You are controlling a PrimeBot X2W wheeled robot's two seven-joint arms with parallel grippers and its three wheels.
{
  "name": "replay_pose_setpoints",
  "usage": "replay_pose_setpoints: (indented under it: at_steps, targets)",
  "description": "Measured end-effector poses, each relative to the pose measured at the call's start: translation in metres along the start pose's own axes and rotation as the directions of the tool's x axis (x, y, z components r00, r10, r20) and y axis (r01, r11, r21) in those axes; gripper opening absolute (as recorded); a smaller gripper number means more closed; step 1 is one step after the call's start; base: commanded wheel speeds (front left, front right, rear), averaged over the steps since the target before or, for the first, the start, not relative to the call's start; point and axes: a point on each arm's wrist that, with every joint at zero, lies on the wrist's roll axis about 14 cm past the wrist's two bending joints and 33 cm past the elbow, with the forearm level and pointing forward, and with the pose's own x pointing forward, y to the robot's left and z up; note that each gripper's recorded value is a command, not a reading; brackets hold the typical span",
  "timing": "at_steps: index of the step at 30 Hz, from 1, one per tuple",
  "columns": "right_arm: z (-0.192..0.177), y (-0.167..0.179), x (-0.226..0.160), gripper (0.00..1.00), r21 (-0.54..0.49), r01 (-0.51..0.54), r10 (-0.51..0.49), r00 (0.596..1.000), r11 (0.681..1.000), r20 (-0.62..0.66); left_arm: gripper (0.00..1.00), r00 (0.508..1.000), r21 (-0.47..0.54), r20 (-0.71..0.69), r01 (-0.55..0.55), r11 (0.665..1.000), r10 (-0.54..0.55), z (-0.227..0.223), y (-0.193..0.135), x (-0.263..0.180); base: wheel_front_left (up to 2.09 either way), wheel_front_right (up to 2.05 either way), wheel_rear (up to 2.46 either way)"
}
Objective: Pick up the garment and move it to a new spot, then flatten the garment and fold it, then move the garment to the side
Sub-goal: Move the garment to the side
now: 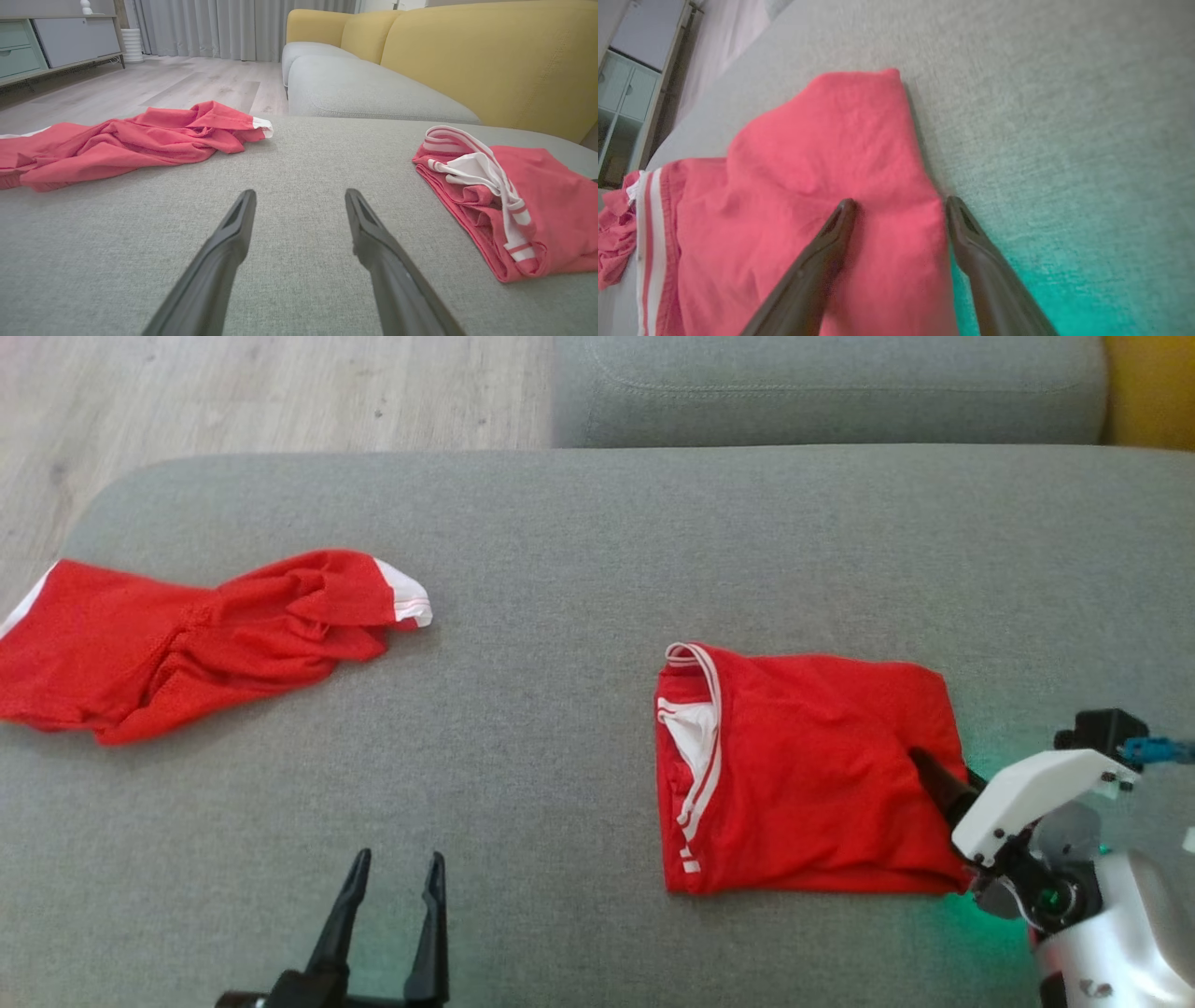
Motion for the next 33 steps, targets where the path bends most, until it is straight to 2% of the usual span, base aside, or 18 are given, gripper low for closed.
replay_pose_setpoints:
  at_steps: [1,2,7,10,14,17,21,25,27,31,33]
  targets:
    - [-0.001,0.0,0.002,0.98,0.001,0.0,0.0,1.0,1.0,-0.009,1.0,1.0,-0.004,-0.004,-0.003,1.0,0.003,-0.001,0.0,0.0,0.0,0.0,0.0]
    - [-0.001,0.002,0.004,0.0,0.004,-0.003,0.003,1.0,1.0,-0.014,1.0,1.0,-0.006,-0.009,0.001,1.0,-0.001,-0.003,-0.002,0.0,0.0,0.0,0.0]
    - [0.003,0.011,0.007,0.0,0.019,-0.036,0.036,0.999,0.999,-0.012,1.0,0.999,-0.006,-0.024,0.022,1.0,-0.022,-0.006,-0.01,0.003,0.0,0.0,0.0]
    - [0.018,0.002,0.004,0.0,-0.002,-0.014,0.014,0.999,1.0,0.04,1.0,0.998,-0.005,-0.029,0.05,0.999,-0.051,-0.007,-0.017,0.011,0.0,0.0,0.0]
    - [0.074,-0.035,-0.007,0.0,-0.074,0.096,-0.082,0.981,0.993,0.173,1.0,0.994,0.015,-0.022,0.104,0.994,-0.104,-0.003,-0.028,0.033,0.0,0.0,0.0]
    - [0.128,-0.073,-0.025,0.0,-0.113,0.217,-0.176,0.939,0.97,0.295,1.0,0.989,0.037,0.001,0.149,0.988,-0.149,0.004,-0.037,0.055,0.0,0.0,0.0]
    - [0.167,-0.132,-0.053,0.0,-0.109,0.391,-0.323,0.864,0.914,0.387,1.0,0.977,0.062,-0.017,0.212,0.975,-0.212,-0.002,-0.048,0.076,0.0,0.0,0.0]
    - [0.178,-0.19,-0.082,0.0,-0.086,0.551,-0.469,0.773,0.83,0.427,1.0,0.962,0.083,-0.078,0.27,0.959,-0.263,-0.023,-0.053,0.084,0.0,0.0,0.0]
    - [0.184,-0.207,-0.091,0.0,-0.074,0.601,-0.512,0.732,0.796,0.45,1.0,0.956,0.088,-0.099,0.285,0.954,-0.277,-0.031,-0.054,0.088,0.0,0.0,0.0]
    - [0.2,-0.215,-0.096,0.0,-0.076,0.647,-0.525,0.677,0.759,0.515,1.0,0.949,0.09,-0.115,0.304,0.948,-0.293,-0.037,-0.056,0.091,0.0,0.0,0.0]
    - [0.21,-0.211,-0.096,0.69,-0.099,0.66,-0.505,0.655,0.745,0.562,1.0,0.951,0.093,-0.116,0.296,0.951,-0.285,-0.037,-0.053,0.091,0.0,0.0,0.0]
